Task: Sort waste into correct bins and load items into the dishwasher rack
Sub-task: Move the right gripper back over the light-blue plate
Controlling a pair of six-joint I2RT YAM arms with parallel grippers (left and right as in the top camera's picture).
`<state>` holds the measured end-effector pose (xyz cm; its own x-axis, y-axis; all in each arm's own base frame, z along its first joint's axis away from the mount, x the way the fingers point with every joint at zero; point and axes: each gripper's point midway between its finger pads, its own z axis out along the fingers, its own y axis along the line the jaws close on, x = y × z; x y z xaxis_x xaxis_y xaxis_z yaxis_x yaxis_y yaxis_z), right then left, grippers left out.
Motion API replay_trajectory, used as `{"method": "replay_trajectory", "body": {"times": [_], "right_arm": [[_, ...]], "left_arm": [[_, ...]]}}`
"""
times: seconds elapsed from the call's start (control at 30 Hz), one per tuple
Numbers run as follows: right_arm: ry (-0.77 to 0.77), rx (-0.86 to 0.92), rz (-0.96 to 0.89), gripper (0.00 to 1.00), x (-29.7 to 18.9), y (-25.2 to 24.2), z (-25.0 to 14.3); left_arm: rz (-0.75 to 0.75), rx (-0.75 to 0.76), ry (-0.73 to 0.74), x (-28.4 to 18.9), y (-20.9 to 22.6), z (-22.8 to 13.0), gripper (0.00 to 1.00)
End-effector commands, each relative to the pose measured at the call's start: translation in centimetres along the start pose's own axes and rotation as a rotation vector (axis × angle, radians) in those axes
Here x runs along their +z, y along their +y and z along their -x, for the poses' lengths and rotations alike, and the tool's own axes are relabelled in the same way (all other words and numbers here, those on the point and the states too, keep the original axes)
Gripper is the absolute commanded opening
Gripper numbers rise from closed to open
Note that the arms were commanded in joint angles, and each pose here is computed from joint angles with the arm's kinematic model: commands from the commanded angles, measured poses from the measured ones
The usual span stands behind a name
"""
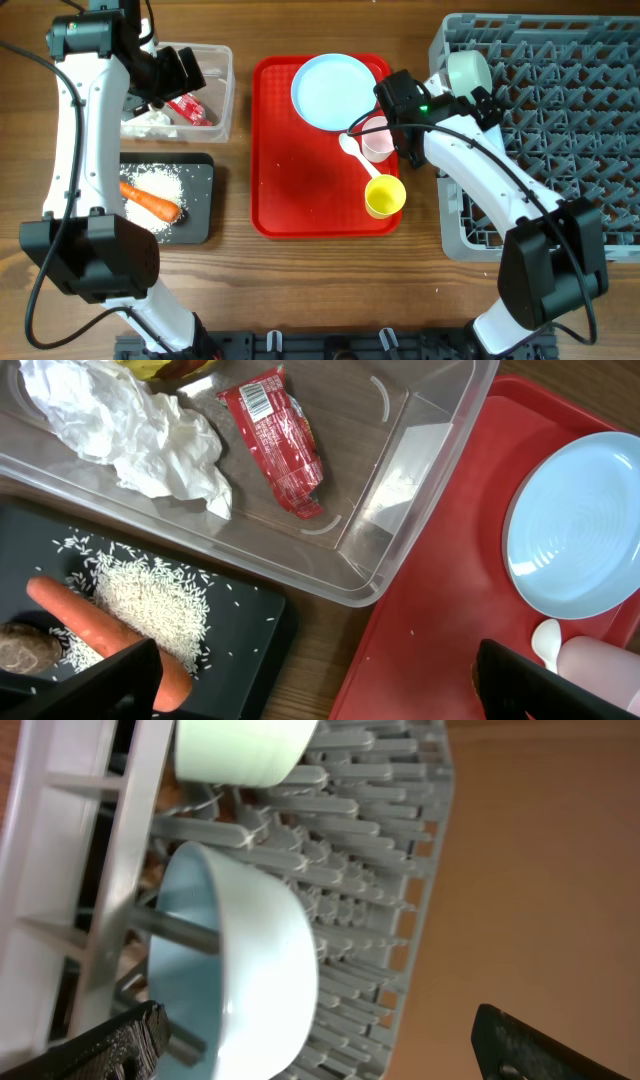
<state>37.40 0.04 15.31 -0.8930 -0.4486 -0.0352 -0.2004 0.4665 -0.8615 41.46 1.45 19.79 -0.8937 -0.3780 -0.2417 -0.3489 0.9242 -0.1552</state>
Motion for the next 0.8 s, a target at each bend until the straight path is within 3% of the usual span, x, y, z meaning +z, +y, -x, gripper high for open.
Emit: {"method": "replay_trajectory", "body": {"times": [0.0, 0.17, 0.43, 0.5, 0.63, 0.7, 0.77], "right_arm": [[0.017, 0.055, 0.082, 1.00, 0.3, 2.1, -0.2], [-0.012, 0.155, 0.130, 1.00, -0.4, 1.8, 0.8], [-0.201, 0.335, 0.416, 1.00, -5.7, -0.4, 5.3], [-0.285, 0.374, 0.569, 1.00, -8.2, -0.1, 7.0], [-0.527, 0.330, 1.178, 1.00, -18.4, 3.3, 9.9], [-0.594, 0.298, 1.342, 1.00, -21.4, 3.8, 10.3], [-0.623, 0.305, 1.356, 1.00, -21.8, 3.6, 10.8]], "left_arm": [[0.002, -0.018, 0.002, 0.0, 0.3, 0.0, 1.00], [0.002, -0.018, 0.002, 0.0, 0.3, 0.0, 1.00], [0.002, -0.018, 0.002, 0.0, 0.3, 0.0, 1.00], [0.002, -0.018, 0.002, 0.0, 0.3, 0.0, 1.00], [0.002, -0.018, 0.002, 0.0, 0.3, 0.0, 1.00], [0.002, -0.018, 0.002, 0.0, 0.3, 0.0, 1.00], [0.002, -0.018, 0.002, 0.0, 0.3, 0.0, 1.00]]}}
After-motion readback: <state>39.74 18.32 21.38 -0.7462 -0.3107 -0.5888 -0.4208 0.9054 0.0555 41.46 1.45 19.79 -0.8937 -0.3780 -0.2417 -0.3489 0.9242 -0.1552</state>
